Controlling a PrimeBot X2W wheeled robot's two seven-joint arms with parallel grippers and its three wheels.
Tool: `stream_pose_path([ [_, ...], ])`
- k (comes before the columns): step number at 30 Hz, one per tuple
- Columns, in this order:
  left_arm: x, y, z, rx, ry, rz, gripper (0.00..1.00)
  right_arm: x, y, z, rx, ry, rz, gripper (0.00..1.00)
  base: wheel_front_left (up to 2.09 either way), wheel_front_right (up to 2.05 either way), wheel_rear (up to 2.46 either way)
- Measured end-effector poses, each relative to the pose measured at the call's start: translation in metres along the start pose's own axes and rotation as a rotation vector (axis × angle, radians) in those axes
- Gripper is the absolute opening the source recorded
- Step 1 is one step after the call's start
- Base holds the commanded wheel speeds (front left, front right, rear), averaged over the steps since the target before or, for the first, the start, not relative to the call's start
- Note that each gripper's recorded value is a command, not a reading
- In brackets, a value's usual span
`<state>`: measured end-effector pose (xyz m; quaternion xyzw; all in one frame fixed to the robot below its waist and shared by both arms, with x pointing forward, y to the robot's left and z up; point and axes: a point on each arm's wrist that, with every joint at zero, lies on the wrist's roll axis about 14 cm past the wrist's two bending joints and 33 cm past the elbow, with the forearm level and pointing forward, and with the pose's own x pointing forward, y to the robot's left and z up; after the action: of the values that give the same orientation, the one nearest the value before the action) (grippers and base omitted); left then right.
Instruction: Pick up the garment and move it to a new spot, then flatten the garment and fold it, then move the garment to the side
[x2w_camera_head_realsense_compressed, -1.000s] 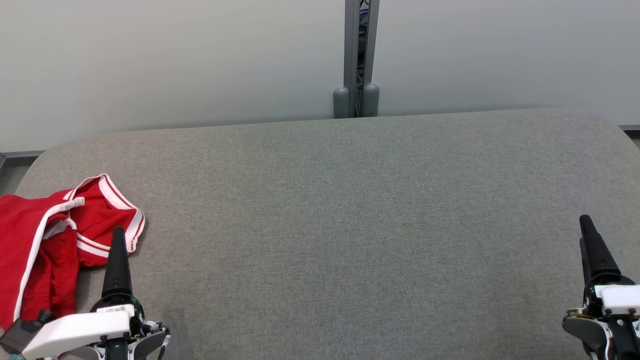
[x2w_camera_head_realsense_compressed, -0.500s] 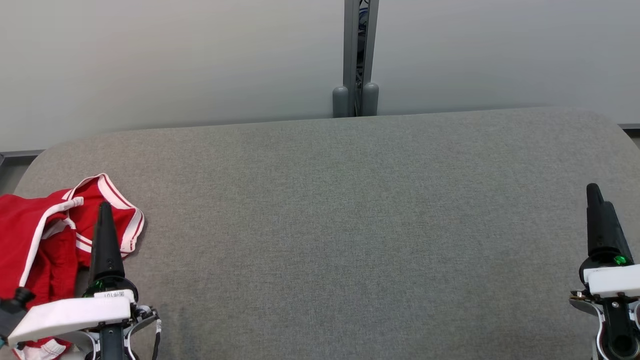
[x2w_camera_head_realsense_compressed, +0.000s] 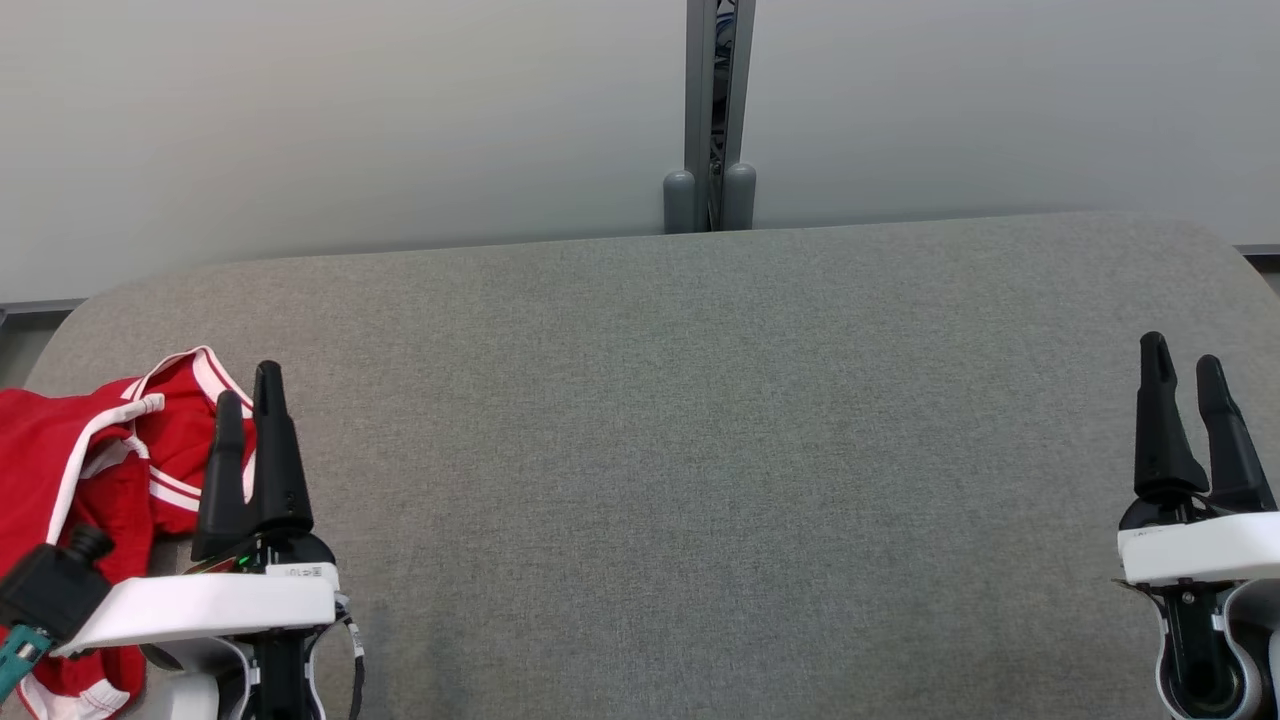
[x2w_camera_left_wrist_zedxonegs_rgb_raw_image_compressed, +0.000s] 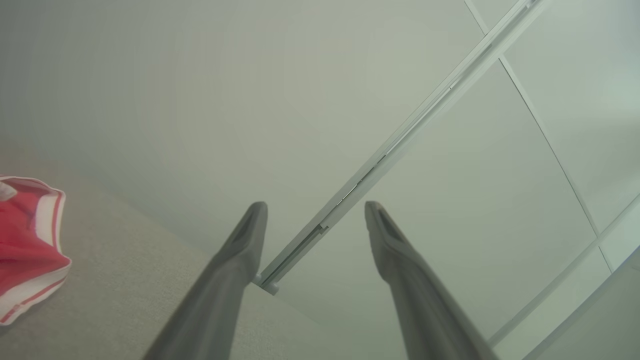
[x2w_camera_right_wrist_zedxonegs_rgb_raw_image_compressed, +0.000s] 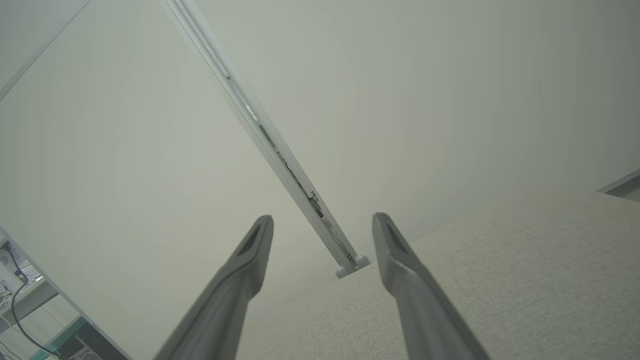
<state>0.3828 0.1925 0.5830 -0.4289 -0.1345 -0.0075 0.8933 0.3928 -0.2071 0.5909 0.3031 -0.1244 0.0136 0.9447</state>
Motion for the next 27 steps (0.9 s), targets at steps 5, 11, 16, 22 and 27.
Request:
stream_pose_path([
  [5, -0.001, -0.013, -0.011, 0.106, 0.028, -0.042, 1.0, -0.003, 0.002, -0.01, -0.066, 0.024, 0.009, 1.0, 0.0, 0.0, 0.0],
  [11, -0.006, -0.016, -0.032, 0.247, 0.084, -0.052, 1.0, -0.01, 0.001, -0.037, -0.186, 0.105, 0.018, 1.0, 0.0, 0.0, 0.0],
  [16, -0.011, -0.01, -0.048, 0.367, 0.13, -0.038, 1.0, -0.012, -0.001, -0.043, -0.241, 0.121, 0.023, 1.0, 0.0, 0.0, 0.0],
  [22, -0.016, -0.006, -0.062, 0.485, 0.165, -0.042, 1.0, -0.014, 0.003, -0.05, -0.301, 0.134, 0.044, 1.0, 0.0, 0.0, 0.0],
  [27, -0.017, -0.004, -0.068, 0.566, 0.174, -0.042, 1.0, -0.015, 0.003, -0.053, -0.333, 0.134, 0.052, 1.0, 0.0, 0.0, 0.0],
])
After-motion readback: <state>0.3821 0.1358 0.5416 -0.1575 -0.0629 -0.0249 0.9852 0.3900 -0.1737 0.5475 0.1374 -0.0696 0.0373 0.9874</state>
